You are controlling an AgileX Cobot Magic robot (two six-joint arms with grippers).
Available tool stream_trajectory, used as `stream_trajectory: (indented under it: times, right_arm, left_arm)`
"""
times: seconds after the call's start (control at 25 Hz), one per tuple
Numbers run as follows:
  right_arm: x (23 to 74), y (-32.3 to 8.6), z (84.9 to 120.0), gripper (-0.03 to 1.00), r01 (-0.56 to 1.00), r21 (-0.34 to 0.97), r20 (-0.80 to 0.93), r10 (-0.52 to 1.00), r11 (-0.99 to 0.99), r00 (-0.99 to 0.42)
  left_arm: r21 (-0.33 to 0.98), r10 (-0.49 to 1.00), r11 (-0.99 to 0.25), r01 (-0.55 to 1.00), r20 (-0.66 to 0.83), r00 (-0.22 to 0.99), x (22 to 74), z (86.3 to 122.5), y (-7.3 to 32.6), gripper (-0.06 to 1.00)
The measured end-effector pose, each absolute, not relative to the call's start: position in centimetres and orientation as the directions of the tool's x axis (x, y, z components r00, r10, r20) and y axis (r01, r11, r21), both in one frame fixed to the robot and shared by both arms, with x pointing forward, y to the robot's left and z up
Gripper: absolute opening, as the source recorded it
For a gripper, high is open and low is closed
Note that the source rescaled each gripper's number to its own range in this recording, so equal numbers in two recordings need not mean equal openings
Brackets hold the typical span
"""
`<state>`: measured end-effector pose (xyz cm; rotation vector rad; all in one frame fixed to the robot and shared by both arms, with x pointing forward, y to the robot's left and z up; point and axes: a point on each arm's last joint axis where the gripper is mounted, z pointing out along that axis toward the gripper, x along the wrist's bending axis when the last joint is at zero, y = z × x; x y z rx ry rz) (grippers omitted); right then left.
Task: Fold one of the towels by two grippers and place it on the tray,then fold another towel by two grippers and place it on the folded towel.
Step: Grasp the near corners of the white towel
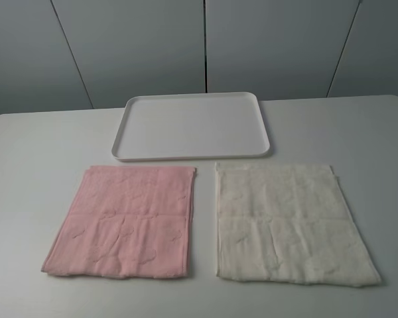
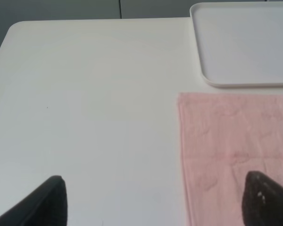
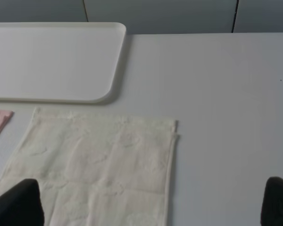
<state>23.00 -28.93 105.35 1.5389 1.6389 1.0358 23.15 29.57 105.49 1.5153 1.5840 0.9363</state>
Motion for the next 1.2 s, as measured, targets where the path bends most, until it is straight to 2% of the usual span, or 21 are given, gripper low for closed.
stream_trajectory:
  times: [1.2]
  right_arm:
    - [23.02, -28.93, 105.38, 1.0, 0.474, 0.88, 0.065, 0.994, -0.014, -0.09]
  left_arm:
    - [0.888, 0.999, 0.029, 0.46, -0.013, -0.037, 23.14, 105.48, 29.7, 0.96]
